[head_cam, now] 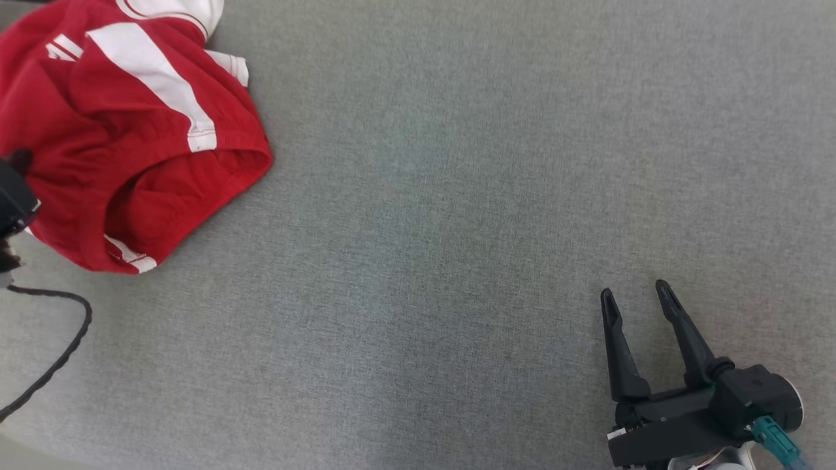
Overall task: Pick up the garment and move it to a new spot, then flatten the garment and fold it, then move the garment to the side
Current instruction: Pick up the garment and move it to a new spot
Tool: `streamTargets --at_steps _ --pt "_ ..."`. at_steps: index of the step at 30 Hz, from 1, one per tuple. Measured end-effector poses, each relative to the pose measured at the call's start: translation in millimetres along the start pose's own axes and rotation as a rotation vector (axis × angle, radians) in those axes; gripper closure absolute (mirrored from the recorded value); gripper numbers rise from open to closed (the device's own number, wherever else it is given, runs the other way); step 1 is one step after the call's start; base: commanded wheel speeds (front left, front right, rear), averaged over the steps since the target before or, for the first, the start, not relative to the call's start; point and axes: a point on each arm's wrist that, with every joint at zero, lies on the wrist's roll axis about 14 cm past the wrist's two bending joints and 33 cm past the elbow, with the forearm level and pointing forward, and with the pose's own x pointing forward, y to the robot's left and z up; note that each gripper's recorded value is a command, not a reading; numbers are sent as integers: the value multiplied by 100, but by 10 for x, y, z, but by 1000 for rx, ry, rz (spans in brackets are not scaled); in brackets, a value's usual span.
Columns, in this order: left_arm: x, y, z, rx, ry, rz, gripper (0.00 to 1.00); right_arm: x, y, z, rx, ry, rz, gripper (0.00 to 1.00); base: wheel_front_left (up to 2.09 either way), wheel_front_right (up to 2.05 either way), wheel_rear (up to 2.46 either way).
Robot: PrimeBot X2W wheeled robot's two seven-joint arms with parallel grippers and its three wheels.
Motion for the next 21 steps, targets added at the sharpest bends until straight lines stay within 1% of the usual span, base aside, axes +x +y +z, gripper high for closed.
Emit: streamTargets --at_steps 3,5,14,17,21 --pt "-148 -78 170 13 -61 -36 100 -24 13 55 11 -19 -1 0 0 0 0" --pt "-268 -168 307 39 -109 -69 100 -43 25 94 18 -34 -2 0 0 0 0" --pt "-1065 -627 1107 122 -432 -228 100 -204 49 376 48 -121 -20 0 0 0 0" --pt "-1375 -907 1289 159 -532 -326 100 -304 8 493 49 -153 -42 0 0 0 0" --pt "-1715 -1292 1377 206 -603 -453 100 -492 -81 612 43 -187 -83 0 0 0 0"
